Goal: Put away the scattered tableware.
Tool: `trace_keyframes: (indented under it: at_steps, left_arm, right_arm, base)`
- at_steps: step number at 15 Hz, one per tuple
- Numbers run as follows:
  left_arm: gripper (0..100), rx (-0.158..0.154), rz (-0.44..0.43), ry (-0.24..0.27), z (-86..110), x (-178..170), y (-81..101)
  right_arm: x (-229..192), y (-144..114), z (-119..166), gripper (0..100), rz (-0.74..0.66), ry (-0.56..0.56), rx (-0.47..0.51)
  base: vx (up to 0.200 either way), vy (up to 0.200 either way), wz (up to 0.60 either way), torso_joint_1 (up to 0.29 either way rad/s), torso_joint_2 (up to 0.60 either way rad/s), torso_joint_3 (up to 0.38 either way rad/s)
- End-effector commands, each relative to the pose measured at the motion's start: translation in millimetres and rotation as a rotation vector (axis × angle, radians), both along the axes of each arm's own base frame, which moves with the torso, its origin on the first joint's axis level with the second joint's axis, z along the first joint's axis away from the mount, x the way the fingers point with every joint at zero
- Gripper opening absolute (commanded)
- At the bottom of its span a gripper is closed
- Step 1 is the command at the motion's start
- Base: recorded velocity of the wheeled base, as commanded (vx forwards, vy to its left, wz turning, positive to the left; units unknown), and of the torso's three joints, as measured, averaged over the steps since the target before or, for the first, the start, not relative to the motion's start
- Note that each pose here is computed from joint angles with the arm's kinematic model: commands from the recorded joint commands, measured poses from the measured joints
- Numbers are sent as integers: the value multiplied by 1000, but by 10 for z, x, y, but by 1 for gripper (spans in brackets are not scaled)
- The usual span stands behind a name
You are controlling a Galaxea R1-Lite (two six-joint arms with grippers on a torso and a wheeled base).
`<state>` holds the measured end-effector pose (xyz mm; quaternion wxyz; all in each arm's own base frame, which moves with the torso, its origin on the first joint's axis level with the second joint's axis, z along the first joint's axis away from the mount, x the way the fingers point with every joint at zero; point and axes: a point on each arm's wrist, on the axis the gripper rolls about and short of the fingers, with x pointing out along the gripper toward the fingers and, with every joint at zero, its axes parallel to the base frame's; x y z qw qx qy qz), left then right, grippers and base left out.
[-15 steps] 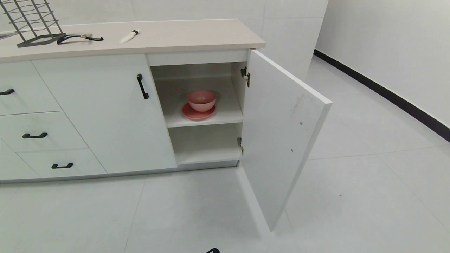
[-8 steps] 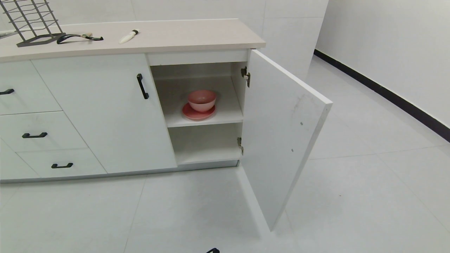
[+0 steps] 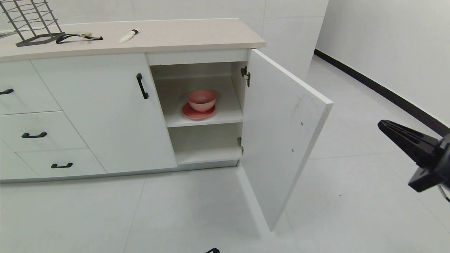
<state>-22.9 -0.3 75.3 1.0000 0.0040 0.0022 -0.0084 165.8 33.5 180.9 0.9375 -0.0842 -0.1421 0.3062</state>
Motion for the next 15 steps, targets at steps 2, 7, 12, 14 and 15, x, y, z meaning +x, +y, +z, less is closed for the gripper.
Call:
trace_keyframes:
  at_steps: [2,7,12,14,15]
  left_arm:
    - [100,0,0,0,0,0,0]
    - [100,-5,1,0,0,0,0]
    - [100,-10,6,0,0,0,1]
    - [100,-22,9,0,0,0,2]
    - [100,-22,9,0,0,0,2]
  right_arm:
    - [416,69,-75,0,39,41,-31]
    - [932,151,-174,0,92,33,-77]
    - [1325,275,-274,0,135,28,-83]
    - [1392,426,-329,0,194,20,-99]
    - [1408,449,-337,0,200,20,-99]
  base:
    - [0,0,0,0,0,0]
    - [0,0,0,0,0,0]
    - [0,0,0,0,0,0]
    - [0,0,0,0,0,0]
    - [0,0,0,0,0,0]
